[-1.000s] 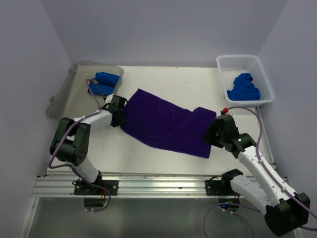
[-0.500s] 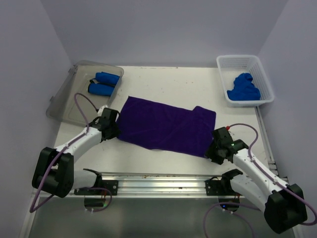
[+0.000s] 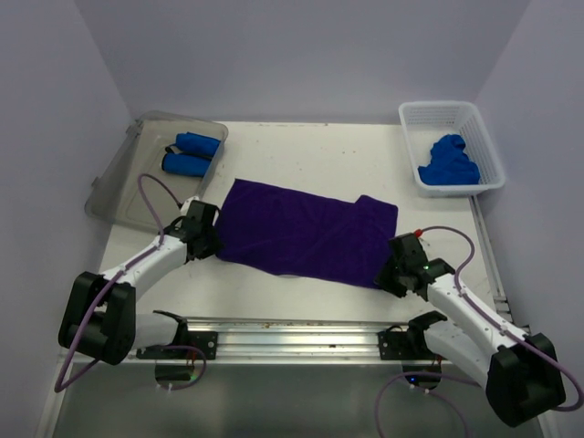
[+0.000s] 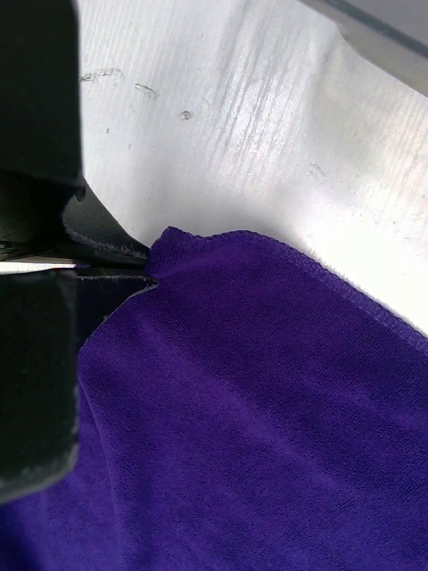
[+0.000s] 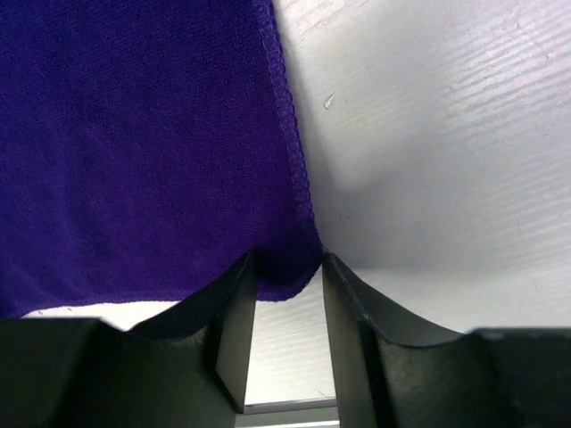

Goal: Roll the towels
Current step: Flatten the towel

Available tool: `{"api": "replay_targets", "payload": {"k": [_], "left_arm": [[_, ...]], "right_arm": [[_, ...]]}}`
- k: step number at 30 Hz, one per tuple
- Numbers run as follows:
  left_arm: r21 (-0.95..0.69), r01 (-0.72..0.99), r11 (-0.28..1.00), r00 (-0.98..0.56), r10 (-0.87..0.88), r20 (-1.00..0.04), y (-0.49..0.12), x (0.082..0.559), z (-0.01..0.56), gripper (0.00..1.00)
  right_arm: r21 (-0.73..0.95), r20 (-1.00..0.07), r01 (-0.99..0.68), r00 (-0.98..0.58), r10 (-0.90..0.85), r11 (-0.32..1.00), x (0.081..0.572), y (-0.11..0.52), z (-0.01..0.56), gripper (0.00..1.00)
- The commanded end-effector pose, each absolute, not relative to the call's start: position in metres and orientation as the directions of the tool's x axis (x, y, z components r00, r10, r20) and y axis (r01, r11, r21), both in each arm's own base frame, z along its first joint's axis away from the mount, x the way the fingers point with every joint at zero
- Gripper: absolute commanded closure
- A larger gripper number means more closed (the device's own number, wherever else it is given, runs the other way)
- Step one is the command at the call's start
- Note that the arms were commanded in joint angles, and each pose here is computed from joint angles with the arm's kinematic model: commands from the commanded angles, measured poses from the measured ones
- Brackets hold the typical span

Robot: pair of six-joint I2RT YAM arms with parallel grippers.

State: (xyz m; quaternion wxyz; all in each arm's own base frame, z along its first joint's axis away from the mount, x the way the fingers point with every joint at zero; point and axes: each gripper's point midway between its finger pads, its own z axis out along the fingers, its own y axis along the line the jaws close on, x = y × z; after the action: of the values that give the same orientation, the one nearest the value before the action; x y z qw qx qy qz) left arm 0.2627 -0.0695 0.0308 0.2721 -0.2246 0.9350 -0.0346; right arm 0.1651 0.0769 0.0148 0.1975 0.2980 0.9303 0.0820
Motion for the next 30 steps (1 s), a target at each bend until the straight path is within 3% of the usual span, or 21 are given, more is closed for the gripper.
{"api": "replay_targets", "payload": {"k": [1,8,13,16,22,30], "left_arm": [[-0.195,-0.385,0.902,-0.748,-0.429,-0.506,-0.071,0.268,0.038,1.0],[-0.2,-0.376,0.905,-0.75,-0.424,-0.508,-0.072,0.268,0.038,1.0],[-0.202,-0.357,0.912,-0.751,-0.409,-0.519,-0.073,0.272,0.05,1.0],[-0.216,-0.329,0.919,-0.729,-0.393,-0.56,-0.074,0.284,0.077,1.0],[-0.246,-0.271,0.931,-0.608,-0.364,-0.706,-0.075,0.331,0.18,1.0],[-0.287,-0.186,0.94,-0.408,-0.34,-0.847,-0.068,0.343,0.318,1.0]], "right_arm": [[0.228,-0.337,0.543,-0.735,0.588,0.808,0.165,0.068,0.003,0.66],[0.229,-0.36,0.546,-0.722,0.591,0.806,0.168,0.065,0.002,1.0],[0.286,-0.411,0.522,-0.691,0.595,0.803,0.18,0.067,0.033,1.0],[0.316,-0.506,0.475,-0.648,0.569,0.822,0.202,0.065,0.076,1.0],[0.317,-0.734,0.346,-0.5,0.46,0.883,0.264,0.057,0.216,1.0],[0.349,-0.861,0.262,-0.289,0.418,0.9,0.289,0.046,0.349,1.0]]}}
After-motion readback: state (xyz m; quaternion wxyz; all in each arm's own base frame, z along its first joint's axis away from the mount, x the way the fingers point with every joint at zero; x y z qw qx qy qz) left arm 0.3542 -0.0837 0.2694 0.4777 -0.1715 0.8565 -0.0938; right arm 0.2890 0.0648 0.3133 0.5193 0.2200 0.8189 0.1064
